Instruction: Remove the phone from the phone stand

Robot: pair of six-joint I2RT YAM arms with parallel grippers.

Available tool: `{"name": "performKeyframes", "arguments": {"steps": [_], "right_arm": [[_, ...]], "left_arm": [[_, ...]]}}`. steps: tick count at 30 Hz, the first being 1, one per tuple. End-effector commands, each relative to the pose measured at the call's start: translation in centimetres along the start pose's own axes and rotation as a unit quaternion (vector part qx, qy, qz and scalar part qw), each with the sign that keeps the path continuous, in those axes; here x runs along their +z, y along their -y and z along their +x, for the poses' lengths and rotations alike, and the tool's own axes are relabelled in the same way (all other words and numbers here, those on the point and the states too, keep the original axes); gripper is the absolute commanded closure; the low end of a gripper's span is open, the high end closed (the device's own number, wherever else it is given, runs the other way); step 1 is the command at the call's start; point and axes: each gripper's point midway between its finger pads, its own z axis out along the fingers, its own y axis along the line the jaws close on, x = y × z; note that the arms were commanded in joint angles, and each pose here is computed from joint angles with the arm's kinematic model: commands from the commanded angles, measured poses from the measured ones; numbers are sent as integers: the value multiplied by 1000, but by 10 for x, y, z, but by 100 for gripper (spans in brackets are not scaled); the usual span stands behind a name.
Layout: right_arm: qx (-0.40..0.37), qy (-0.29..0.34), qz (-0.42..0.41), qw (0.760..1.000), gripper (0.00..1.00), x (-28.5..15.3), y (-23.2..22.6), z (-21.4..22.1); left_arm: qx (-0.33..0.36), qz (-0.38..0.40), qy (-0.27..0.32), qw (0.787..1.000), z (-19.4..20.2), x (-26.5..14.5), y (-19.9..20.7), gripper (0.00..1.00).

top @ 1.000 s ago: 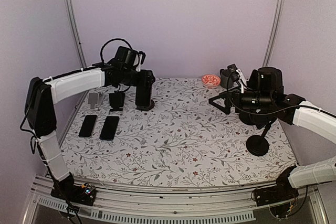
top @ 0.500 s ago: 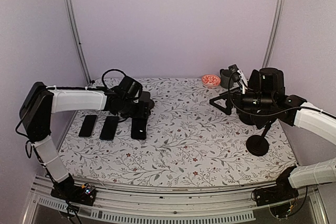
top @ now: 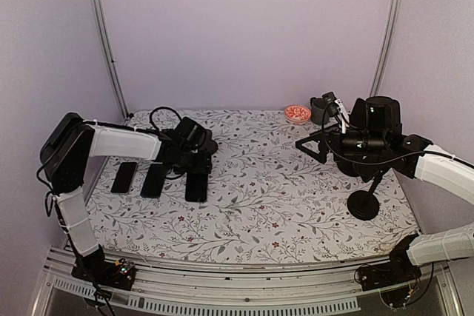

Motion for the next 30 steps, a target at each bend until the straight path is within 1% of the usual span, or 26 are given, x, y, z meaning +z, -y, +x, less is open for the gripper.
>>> {"name": "performKeyframes", "arguments": {"steps": [1,5,6,9,14,17,21,27,30], "right_arm": [[3,4,4,1000,1,-2,2,-2],[5,0,5,1000,1,1,4,0],[5,0,5,1000,1,1,4,0],[5,-1,7,1000,1,2,5,0],[7,-4,9,1000,1,4,7,2],[8,-5,9,1000,1,5,7,1],[6,-3,10,1000,1,4,6,-3],[2,0,12,1000,1,4,5,-11],[-1,6,16,1000,1,1,5,-18]], "left_arm": [[-1,-16,17,1000,-7,12,3,47],[-2,-33,12,999,-4,21,-2,47],[2,-43,-1,999,6,32,-6,47],[4,-56,-7,998,12,39,-10,45],[9,-69,-11,998,15,46,-15,40],[10,-73,-15,997,18,50,-16,34],[9,-71,-19,997,19,51,-15,20],[13,-62,-15,998,16,46,-12,2],[16,-49,-11,999,13,42,-8,1]]}}
